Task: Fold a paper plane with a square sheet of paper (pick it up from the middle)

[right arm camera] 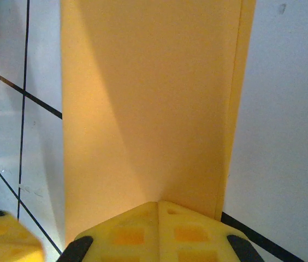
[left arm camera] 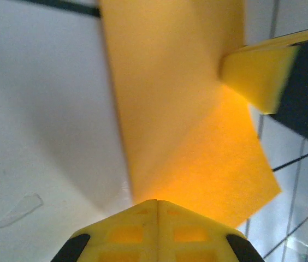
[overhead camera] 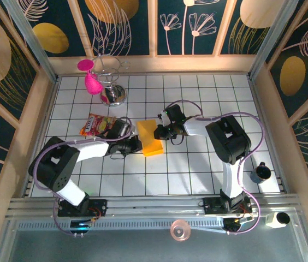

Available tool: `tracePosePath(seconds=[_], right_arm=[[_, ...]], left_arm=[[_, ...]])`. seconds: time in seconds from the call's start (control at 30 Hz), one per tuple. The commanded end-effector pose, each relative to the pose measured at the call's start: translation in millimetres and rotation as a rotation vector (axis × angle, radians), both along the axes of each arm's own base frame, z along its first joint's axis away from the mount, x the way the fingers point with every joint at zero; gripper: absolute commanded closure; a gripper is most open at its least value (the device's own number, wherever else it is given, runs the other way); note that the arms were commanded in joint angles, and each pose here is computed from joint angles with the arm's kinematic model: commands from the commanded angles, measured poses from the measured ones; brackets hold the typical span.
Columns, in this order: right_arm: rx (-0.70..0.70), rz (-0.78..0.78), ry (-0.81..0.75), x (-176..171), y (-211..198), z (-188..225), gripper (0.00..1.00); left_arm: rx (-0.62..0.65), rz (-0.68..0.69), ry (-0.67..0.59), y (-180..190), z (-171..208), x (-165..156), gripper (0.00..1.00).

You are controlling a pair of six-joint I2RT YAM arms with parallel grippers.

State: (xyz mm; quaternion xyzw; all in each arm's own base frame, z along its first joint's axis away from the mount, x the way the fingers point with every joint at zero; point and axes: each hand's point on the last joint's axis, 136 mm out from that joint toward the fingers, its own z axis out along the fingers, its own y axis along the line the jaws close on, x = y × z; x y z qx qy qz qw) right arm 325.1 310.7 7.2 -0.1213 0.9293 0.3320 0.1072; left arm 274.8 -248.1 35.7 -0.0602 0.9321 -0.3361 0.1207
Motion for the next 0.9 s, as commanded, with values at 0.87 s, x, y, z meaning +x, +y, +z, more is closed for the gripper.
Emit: tracePosePath(seconds=[0.87], right_arm=[[-0.406,-0.142,0.247,-50.9,-100.5,-100.8,0.97]], left_arm=[[0.189,-0.108,0.133,25.0,-40.0,-66.9,0.92]])
